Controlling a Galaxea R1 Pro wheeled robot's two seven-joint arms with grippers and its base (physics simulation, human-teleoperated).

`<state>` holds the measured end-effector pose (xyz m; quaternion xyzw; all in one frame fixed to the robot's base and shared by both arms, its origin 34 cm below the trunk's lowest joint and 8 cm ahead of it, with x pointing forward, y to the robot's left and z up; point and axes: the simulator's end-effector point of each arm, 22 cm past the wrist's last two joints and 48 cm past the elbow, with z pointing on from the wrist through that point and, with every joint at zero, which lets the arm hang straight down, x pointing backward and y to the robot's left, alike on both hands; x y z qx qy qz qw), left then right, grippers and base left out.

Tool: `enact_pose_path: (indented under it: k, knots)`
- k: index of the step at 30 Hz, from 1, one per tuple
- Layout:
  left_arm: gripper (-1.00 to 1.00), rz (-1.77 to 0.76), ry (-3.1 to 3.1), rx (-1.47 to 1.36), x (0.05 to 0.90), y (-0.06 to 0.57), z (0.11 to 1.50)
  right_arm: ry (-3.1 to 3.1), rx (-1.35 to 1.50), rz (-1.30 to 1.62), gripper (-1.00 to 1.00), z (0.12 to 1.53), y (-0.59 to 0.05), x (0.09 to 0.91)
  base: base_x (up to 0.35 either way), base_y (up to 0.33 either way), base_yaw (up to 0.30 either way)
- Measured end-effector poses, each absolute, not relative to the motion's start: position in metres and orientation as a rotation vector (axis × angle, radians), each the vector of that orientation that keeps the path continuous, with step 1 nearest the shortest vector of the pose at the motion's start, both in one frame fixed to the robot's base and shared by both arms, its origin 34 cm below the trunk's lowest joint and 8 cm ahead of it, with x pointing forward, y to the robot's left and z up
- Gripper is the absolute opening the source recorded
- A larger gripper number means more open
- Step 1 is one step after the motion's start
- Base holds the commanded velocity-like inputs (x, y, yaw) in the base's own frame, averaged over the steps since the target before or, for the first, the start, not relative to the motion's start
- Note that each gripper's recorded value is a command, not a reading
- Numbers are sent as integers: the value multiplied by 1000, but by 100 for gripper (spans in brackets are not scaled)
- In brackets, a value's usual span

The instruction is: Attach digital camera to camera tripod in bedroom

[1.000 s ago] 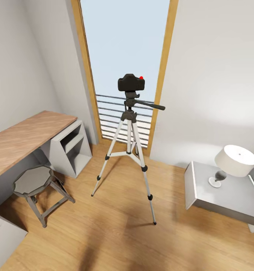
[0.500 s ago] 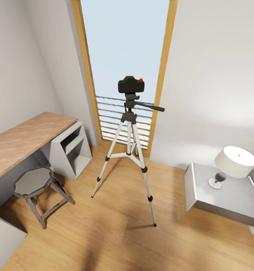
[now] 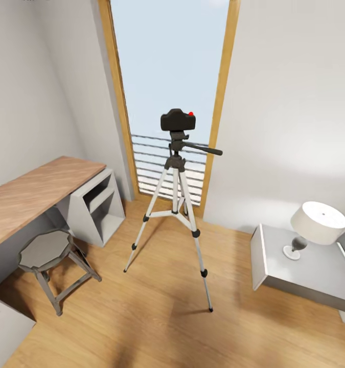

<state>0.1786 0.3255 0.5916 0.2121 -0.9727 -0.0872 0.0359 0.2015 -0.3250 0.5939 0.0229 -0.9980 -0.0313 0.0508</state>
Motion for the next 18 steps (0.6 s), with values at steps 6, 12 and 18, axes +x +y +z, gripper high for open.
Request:
enact_pose_path:
  k: [6,12,18]
  knots:
    - [100,-263,-3003,650,185,326,592,-3047,69,-99,100,594,-323,205,0,0,0]
    - [100,-252,-3018,648,191,324,592,-3056,70,-96,100,595,-322,209,0,0,0]
    - [100,-240,-3034,652,198,322,593,-3067,72,-95,100,596,-320,213,0,0,0]
